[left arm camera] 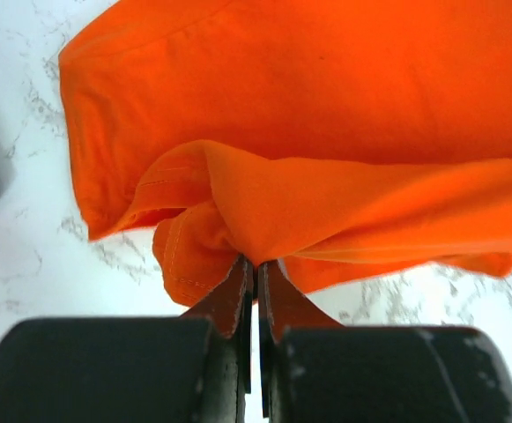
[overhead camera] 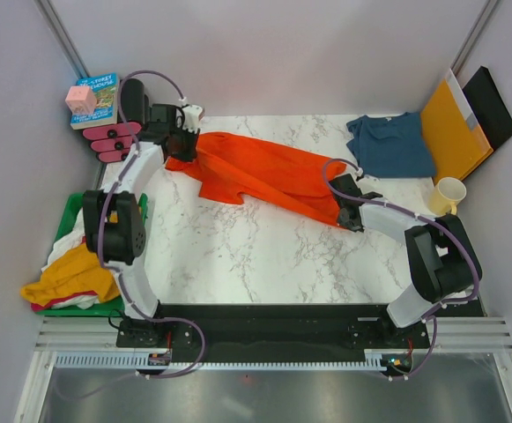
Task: Fold and stack the t-shirts
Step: Flatten the tshirt out
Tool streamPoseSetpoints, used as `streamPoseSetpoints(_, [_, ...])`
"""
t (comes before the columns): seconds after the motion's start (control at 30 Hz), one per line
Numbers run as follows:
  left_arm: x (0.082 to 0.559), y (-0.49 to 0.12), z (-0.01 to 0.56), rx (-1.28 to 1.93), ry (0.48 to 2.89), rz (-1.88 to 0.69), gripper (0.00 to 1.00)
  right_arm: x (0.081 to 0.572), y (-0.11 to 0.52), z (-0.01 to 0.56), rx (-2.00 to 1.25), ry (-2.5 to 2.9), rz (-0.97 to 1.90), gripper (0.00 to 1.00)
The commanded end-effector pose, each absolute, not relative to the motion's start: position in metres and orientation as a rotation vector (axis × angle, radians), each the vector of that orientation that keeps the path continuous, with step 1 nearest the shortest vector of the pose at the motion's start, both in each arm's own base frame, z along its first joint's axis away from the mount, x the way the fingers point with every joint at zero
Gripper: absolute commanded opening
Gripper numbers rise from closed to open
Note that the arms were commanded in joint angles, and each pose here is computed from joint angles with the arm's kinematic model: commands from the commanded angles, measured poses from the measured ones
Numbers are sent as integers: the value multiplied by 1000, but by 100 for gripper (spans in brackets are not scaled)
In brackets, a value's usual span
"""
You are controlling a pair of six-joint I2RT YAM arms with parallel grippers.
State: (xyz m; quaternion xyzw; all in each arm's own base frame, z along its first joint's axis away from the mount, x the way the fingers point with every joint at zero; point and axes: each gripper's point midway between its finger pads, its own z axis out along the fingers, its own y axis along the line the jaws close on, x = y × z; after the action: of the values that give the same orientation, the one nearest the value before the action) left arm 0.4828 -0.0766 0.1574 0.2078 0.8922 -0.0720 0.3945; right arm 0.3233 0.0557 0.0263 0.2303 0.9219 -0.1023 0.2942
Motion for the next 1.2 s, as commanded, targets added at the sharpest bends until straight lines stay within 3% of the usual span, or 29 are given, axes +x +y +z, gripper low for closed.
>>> streamPoseSetpoints(0.0, [525,-82,126,483,2322,-143,7,332,56,38,597,2430,-275,0])
streamPoseSetpoints(0.03, [538,-78,133,463,2305,-95,21,333,57,38,591,2431,-273,0])
streamPoseSetpoints(0.1, [547,-73,124,423,2322,-52,38,333,57,37,577,2442,-279,0])
streamPoseSetpoints(0.13, [548,-73,127,411,2316,-54,62,336,59,39,576,2436,-271,0])
streamPoseSetpoints(0.23, [535,-75,142,387,2276,-83,97,341,61,42,561,2435,-270,0])
streamPoseSetpoints(0.4, [489,-85,139,468,2281,-181,98,351,70,39,542,2443,-249,0])
streamPoseSetpoints(0.63, [426,-91,76,517,2452,-300,72,361,82,35,519,2448,-230,0])
streamPoseSetpoints(1.17, [447,-96,41,490,2522,-298,70,361,82,40,477,2444,-242,0])
